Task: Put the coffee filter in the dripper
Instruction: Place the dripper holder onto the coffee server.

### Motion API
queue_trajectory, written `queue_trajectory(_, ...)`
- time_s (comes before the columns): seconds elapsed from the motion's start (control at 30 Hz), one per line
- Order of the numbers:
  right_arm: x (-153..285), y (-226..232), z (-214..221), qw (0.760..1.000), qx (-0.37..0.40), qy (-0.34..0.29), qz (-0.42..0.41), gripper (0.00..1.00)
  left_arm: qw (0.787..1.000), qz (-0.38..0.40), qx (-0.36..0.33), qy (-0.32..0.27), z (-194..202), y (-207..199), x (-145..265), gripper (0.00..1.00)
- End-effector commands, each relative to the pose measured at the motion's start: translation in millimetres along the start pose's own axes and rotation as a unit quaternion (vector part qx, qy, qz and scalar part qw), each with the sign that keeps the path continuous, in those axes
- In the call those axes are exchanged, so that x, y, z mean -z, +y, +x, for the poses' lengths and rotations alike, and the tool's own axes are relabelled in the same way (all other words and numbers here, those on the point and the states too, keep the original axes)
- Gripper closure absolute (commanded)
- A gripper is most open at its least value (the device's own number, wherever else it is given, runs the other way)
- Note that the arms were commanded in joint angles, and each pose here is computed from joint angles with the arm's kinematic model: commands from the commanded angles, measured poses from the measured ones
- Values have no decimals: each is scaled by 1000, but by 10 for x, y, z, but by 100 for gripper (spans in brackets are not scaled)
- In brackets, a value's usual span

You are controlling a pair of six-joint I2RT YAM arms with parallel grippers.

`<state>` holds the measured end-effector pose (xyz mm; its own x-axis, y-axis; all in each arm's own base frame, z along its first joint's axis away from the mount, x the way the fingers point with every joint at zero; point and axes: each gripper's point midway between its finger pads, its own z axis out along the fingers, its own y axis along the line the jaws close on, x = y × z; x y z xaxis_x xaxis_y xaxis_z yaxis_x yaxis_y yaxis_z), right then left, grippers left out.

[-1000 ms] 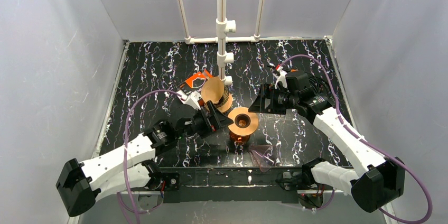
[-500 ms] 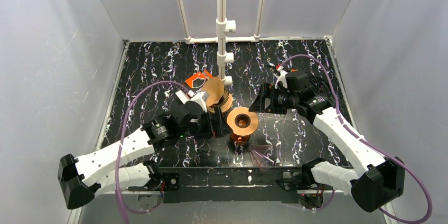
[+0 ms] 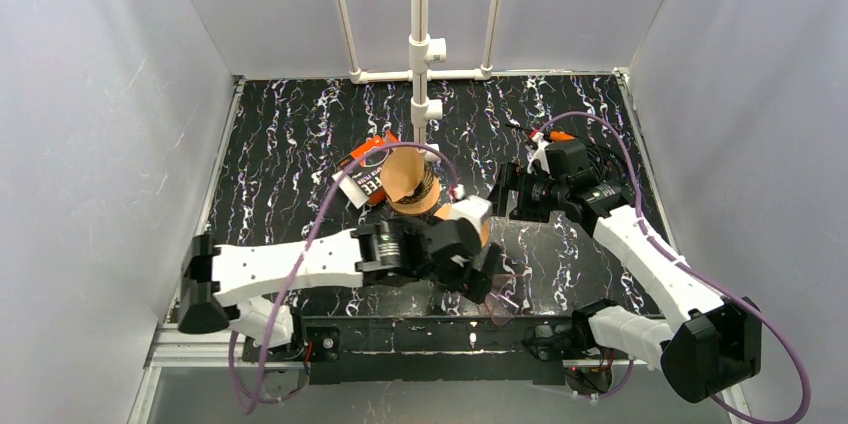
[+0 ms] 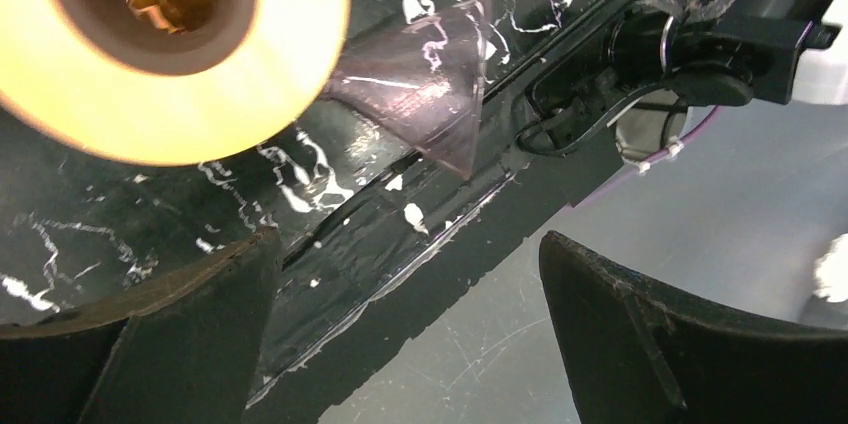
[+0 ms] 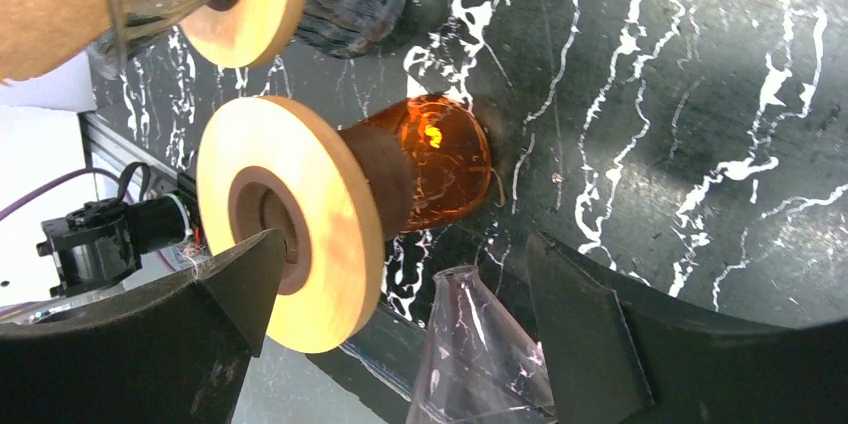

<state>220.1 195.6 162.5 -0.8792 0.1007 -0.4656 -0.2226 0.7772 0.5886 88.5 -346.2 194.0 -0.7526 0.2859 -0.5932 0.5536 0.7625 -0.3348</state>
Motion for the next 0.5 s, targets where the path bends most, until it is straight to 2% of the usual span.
queue_trajectory(0.0, 14, -106, -11, 1000, 1, -13, 4, 2, 997, -38, -66, 9, 58, -154, -121, 4)
queue_trajectory(0.17, -1, -253, 46, 1000, -21, -6, 11, 2, 993, -50, -105, 25, 171, -494, -404, 12)
queue_trajectory(0.27, -9, -310, 80, 1000, -28, 0, 11, 2, 991, -68, -113, 9, 153, -601, -509, 13)
queue_trajectory(0.47, -25, -406, 129, 999, -38, 7, 15, 2, 986, -118, -113, -24, 112, -539, -689, 16)
